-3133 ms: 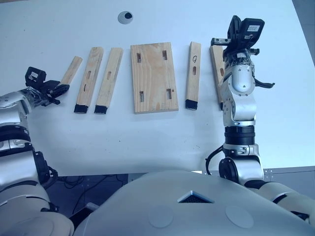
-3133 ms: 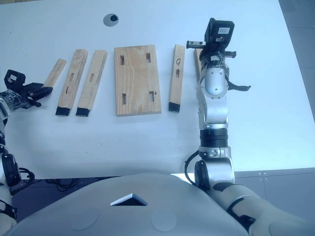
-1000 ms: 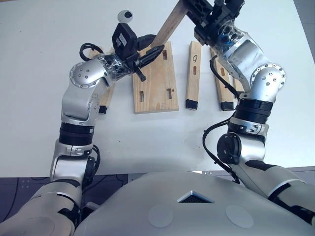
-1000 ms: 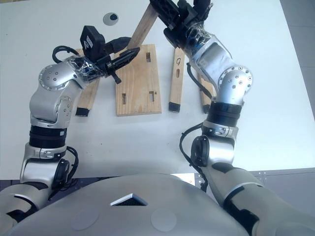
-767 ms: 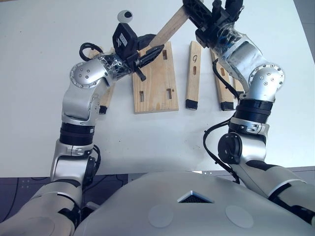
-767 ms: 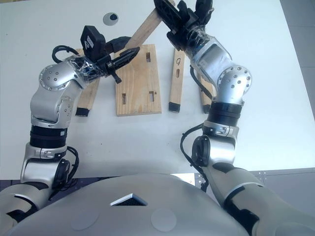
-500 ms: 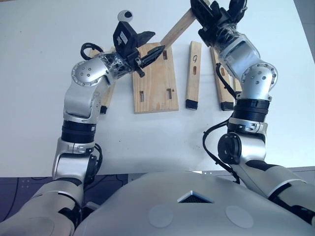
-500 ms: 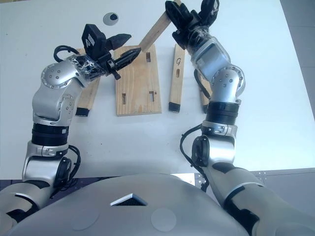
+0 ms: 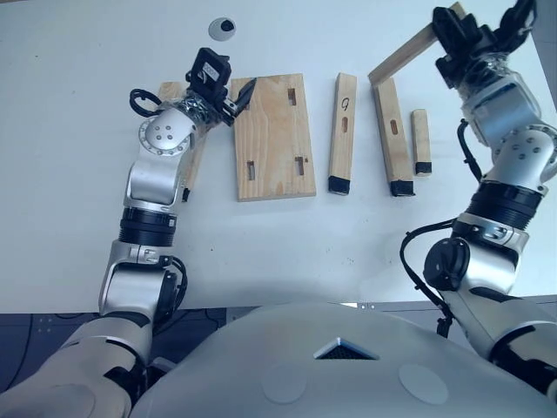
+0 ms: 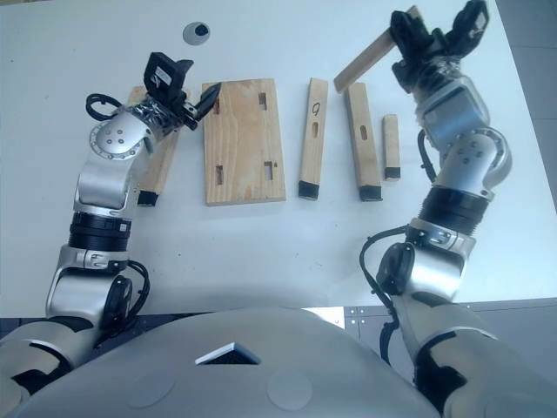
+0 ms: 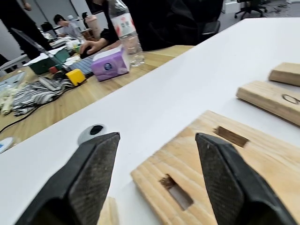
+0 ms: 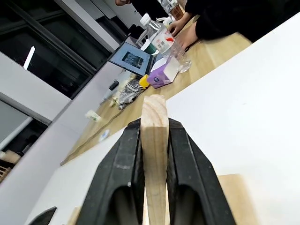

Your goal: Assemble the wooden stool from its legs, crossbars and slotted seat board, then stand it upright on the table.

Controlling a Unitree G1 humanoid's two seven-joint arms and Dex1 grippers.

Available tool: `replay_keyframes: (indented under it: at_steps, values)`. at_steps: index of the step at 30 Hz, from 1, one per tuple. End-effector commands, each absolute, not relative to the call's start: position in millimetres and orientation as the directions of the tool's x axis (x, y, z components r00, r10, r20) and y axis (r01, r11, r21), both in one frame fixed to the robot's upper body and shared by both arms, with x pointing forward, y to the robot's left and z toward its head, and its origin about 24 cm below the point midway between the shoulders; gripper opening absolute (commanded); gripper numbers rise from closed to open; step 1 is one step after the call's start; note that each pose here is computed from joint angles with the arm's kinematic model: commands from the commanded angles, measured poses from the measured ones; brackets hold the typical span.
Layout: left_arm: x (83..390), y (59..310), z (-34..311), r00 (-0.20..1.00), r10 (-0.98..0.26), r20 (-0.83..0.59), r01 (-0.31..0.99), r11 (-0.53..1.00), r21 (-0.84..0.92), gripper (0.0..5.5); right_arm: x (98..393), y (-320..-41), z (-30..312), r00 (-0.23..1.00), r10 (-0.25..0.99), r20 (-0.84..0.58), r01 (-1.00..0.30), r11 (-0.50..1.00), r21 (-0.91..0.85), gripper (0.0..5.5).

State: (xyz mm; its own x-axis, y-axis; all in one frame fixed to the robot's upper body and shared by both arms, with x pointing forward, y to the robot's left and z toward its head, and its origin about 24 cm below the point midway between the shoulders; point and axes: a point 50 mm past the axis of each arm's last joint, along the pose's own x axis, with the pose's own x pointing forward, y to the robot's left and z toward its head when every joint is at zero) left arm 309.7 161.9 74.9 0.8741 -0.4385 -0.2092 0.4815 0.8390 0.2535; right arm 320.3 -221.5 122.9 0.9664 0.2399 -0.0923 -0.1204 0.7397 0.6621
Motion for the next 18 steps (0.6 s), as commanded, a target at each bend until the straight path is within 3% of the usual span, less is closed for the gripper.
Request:
replay_keyframes:
  at_steps: [1, 12, 18]
  values:
    - [314, 169, 82, 0.896, -0.405, -0.184, 0.439, 0.870, 0.225, 2.94, 314, -224, 114, 0.945, 0.293, -0.143, -0.139, 0.758, 0.638, 0.40]
    - [311, 177, 84, 0.910, -0.374, -0.177, 0.408, 0.882, 0.237, 2.94, 288, -252, 113, 0.955, 0.226, -0.190, -0.082, 0.822, 0.564, 0.40]
    - [310, 175, 82, 0.909, -0.378, -0.176, 0.412, 0.880, 0.237, 2.94, 290, -258, 101, 0.956, 0.189, -0.222, -0.037, 0.833, 0.551, 0.40]
